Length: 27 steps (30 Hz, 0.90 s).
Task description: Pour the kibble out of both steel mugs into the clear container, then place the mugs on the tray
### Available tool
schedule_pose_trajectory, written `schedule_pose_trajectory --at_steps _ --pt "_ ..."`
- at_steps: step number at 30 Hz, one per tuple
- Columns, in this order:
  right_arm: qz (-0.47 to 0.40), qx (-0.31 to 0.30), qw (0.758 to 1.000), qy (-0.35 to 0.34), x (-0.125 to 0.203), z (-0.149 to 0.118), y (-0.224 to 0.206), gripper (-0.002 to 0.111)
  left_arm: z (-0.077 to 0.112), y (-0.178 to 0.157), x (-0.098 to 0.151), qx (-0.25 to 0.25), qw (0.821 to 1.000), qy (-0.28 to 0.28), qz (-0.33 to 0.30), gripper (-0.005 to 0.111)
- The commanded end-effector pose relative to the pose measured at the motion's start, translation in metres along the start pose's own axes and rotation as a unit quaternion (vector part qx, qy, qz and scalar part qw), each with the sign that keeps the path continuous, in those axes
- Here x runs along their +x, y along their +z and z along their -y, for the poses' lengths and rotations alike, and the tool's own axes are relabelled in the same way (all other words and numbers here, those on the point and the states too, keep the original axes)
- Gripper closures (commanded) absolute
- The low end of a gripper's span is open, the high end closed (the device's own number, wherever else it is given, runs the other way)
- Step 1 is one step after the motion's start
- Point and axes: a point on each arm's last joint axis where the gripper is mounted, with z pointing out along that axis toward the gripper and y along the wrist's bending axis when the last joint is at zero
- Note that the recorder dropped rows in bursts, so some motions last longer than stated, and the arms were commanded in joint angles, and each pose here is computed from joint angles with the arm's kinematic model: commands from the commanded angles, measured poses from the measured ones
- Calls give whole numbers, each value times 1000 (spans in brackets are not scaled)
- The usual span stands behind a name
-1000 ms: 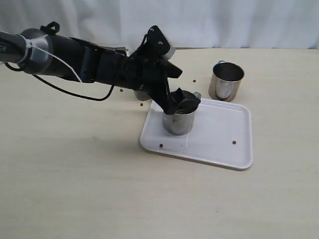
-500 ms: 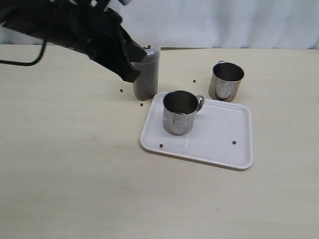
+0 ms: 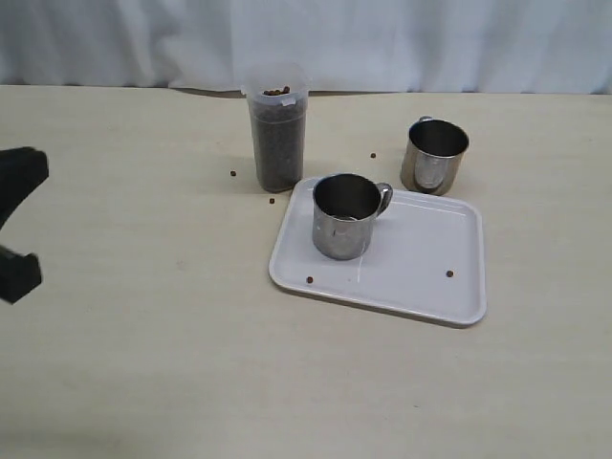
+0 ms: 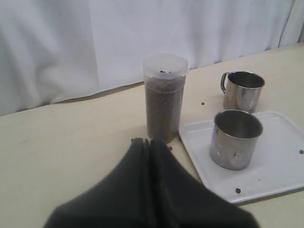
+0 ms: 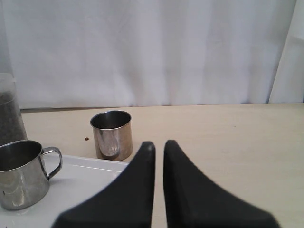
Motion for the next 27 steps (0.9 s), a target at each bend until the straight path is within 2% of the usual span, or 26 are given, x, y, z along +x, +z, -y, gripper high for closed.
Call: schedule_pose_trajectory --at_steps 1,7,27 --pt "-2 -2 1000 0 2 0 0 103 -2 -19 17 -8 999 -24 29 107" --pt "-2 -2 1000 0 2 0 0 103 0 -30 22 6 998 -53 42 107" --pt "-2 -2 1000 0 2 0 0 103 2 -30 24 16 998 -44 32 107"
